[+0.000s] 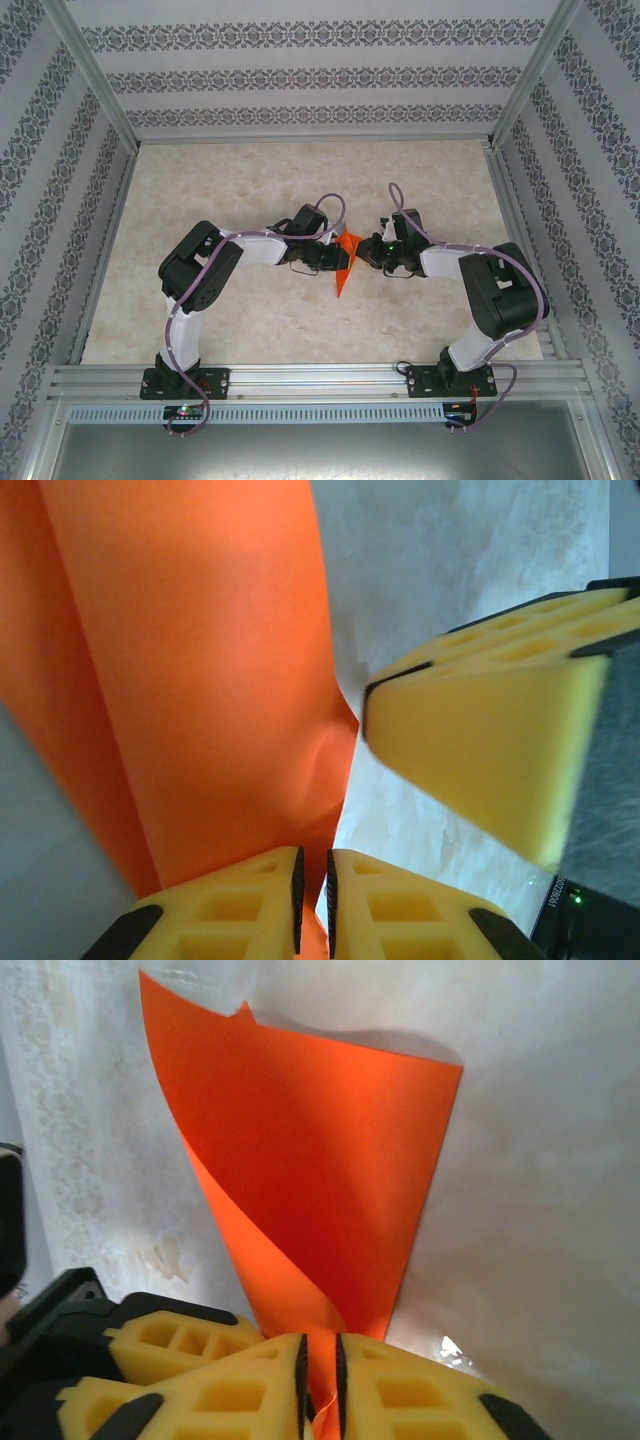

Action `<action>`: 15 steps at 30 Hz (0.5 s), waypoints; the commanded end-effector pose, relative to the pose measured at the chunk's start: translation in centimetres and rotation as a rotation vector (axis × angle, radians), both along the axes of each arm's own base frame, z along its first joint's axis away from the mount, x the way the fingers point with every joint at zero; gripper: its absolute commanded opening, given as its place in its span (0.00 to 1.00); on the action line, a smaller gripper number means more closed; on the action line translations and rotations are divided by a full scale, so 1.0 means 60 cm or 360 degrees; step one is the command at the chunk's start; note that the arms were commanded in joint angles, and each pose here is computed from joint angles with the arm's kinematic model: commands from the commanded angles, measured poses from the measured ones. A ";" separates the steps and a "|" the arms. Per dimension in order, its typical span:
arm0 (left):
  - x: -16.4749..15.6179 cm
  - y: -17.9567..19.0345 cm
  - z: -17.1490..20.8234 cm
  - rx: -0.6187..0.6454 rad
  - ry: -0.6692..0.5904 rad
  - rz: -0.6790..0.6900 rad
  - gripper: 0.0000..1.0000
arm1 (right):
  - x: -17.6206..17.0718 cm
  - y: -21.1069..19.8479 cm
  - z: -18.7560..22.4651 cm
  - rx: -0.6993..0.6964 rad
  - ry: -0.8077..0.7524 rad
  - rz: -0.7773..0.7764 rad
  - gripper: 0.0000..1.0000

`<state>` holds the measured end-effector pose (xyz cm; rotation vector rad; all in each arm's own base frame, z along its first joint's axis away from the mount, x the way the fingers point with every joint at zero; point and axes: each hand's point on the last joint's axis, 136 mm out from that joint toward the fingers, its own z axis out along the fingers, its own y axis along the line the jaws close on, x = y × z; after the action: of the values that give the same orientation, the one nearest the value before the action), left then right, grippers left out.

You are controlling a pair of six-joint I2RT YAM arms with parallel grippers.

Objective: Fold a paper plane with a square sheet of paper (pick it up from the middle)
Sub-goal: Fold the wing for the fifth time at the center of the table.

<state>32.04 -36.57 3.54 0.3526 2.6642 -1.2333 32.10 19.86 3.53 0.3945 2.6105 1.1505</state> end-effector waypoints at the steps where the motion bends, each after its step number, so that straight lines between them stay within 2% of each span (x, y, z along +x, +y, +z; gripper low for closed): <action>1: -0.002 -0.003 0.023 -0.0027 -0.0060 -0.0054 0.17 | 0.001 0.012 0.003 -0.0005 -0.0015 0.0067 0.20; 7: -0.003 -0.004 0.023 -0.0032 -0.0063 -0.0063 0.16 | 0.001 0.027 -0.005 -0.0007 0.0021 0.0108 0.20; 15: -0.005 -0.002 0.020 -0.0017 -0.0063 -0.0074 0.16 | -0.010 -0.008 0.007 -0.0152 -0.0027 0.0048 0.26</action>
<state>31.90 -36.51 3.45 0.3808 2.6615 -1.2270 31.98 20.13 3.29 0.3613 2.6561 1.0908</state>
